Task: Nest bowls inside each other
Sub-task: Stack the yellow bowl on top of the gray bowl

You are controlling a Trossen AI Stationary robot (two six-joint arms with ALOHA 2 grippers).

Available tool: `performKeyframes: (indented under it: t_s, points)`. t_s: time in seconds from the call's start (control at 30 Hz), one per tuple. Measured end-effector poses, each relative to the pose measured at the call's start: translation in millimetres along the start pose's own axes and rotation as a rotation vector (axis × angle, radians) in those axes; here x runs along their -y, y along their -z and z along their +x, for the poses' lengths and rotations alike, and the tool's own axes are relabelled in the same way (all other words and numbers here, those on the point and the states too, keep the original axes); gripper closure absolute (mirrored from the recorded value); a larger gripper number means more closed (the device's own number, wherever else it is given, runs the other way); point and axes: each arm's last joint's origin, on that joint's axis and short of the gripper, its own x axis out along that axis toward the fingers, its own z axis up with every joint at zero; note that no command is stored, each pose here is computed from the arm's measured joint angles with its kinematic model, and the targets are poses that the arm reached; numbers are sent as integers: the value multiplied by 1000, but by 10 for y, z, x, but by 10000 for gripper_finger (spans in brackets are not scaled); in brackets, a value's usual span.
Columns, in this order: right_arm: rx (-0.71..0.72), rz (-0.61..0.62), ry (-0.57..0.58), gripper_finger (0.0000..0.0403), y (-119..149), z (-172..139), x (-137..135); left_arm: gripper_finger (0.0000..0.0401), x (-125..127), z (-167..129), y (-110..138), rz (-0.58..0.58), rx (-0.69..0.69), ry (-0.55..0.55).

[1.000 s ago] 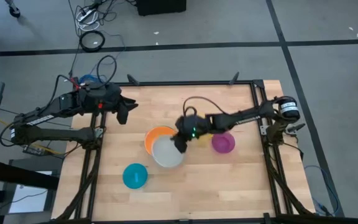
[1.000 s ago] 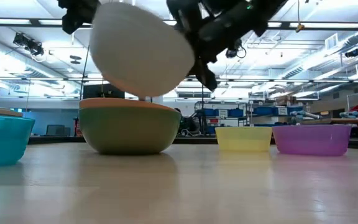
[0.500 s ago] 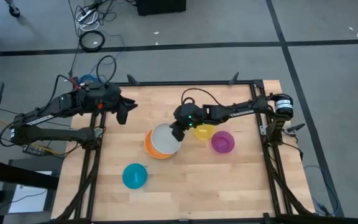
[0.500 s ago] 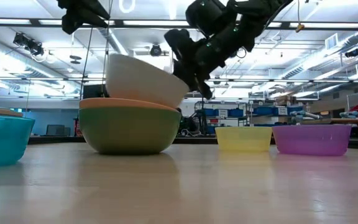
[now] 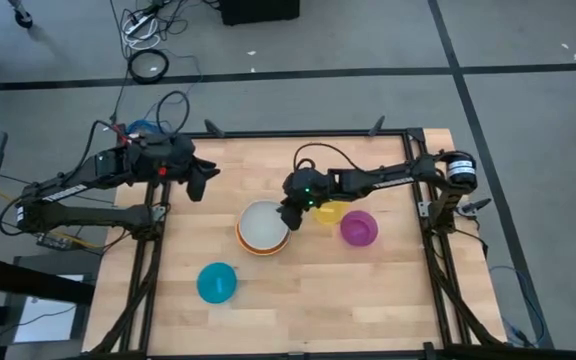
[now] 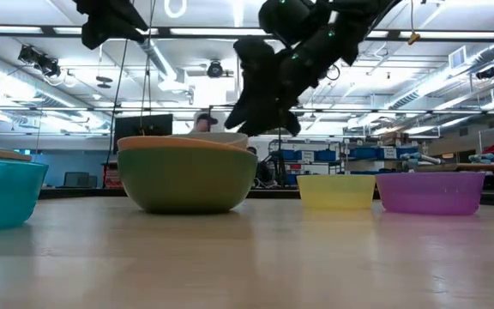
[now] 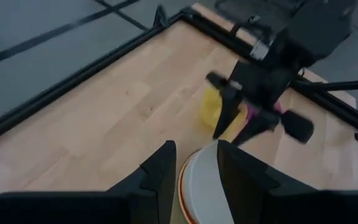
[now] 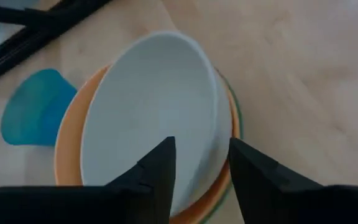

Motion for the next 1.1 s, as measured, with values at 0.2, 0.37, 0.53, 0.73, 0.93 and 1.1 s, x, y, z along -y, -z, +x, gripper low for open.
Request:
performKeyframes:
  t_s: [0.2,0.37,0.53,0.73,0.93,1.1]
  points:
    - [-114,-25,152,265,59,-328,34,274,-17,0,43,-12,-44,-18]
    - [-248,-64,313,265,230,-597,-13,274,-18,-1,47,-17,-48,-20]
    - [-340,-37,424,267,398,-787,-96,274,-19,-2,49,-16,-50,-21]
    - [-396,-44,428,262,567,-683,-238,274,6,-4,60,5,-57,-6]
    - [-420,-63,426,251,687,-412,-272,274,40,-7,72,22,-58,7]
    - [-459,-59,463,248,754,-213,-176,274,65,-9,79,32,-58,20]
